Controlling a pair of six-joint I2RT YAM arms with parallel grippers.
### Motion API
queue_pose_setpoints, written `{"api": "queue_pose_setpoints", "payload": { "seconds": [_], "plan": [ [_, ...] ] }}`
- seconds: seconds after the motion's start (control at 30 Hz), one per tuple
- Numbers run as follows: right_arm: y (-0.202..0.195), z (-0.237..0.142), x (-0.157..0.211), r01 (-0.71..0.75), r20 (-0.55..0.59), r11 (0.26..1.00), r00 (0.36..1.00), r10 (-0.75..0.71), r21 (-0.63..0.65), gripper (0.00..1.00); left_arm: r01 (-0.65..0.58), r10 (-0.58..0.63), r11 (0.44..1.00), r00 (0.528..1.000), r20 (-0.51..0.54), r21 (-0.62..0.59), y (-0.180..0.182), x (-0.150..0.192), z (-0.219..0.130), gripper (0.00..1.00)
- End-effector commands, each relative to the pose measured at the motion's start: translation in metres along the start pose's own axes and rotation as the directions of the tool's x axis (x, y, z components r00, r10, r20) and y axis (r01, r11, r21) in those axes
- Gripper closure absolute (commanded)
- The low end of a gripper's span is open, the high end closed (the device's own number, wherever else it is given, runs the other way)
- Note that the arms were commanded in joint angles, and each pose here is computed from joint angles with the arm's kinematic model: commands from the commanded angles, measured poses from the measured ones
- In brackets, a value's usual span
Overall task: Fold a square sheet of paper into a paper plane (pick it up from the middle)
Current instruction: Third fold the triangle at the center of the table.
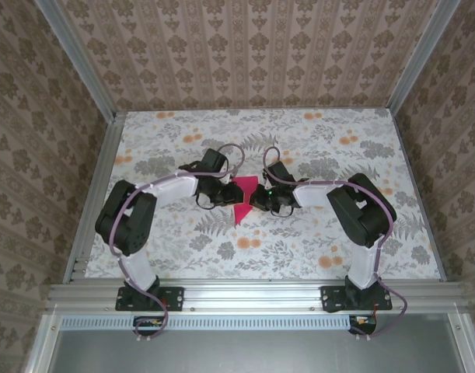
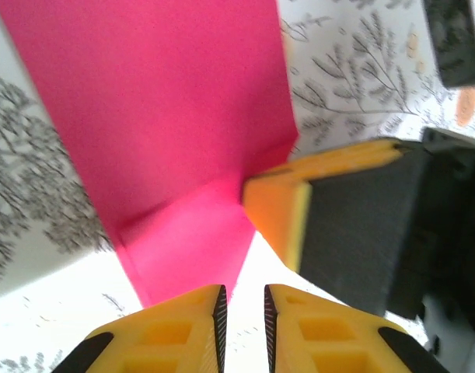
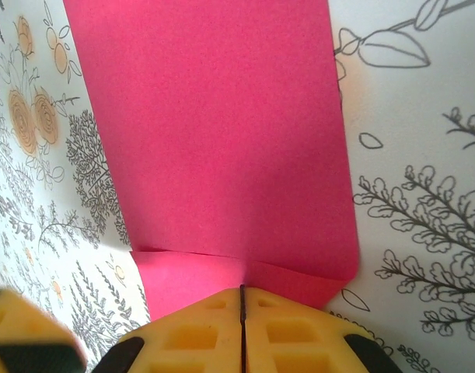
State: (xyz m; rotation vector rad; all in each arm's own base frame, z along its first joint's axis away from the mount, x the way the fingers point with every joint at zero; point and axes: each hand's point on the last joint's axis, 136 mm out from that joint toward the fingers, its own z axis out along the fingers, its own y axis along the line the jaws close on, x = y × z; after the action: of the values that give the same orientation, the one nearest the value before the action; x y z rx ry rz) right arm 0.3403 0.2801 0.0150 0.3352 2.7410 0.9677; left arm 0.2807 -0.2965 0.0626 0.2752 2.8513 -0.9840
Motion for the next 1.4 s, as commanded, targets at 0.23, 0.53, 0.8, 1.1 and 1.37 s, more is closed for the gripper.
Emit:
{"api": "queue_pose_setpoints", "payload": {
  "seconds": [0.23, 0.53, 0.8, 1.1, 1.37],
  "plan": [
    [-0.034, 0.008, 0.008, -0.107, 0.022, 0.987, 0.994, 0.105, 0.117, 0.9, 0.052, -0.054, 0.998, 0.996, -0.071, -0.026, 0.004, 0.03, 0.022, 0.83],
    [-0.037, 0.007, 0.009, -0.106, 0.02, 0.985, 0.994, 0.104, 0.134, 0.9, 0.072, -0.087, 0.989, 0.991, -0.104, -0.132, 0.03, 0.039, 0.031, 0.88],
    [-0.035, 0.003, 0.004, -0.076, 0.031, 0.987, 0.997, 0.072, 0.141, 0.89, 0.101, -0.122, 0.975, 0.987, -0.1, -0.196, 0.054, 0.046, 0.029, 0.9],
    [0.027, -0.02, -0.002, 0.054, 0.025, 0.997, 0.998, -0.053, -0.047, 0.85, 0.113, -0.137, 0.972, 0.985, -0.107, -0.206, 0.06, 0.051, 0.033, 0.95],
    [0.029, -0.009, 0.014, 0.05, -0.026, 0.998, 0.998, -0.051, -0.032, 0.93, 0.115, -0.137, 0.975, 0.985, -0.109, -0.189, 0.058, 0.051, 0.035, 0.99]
  ]
}}
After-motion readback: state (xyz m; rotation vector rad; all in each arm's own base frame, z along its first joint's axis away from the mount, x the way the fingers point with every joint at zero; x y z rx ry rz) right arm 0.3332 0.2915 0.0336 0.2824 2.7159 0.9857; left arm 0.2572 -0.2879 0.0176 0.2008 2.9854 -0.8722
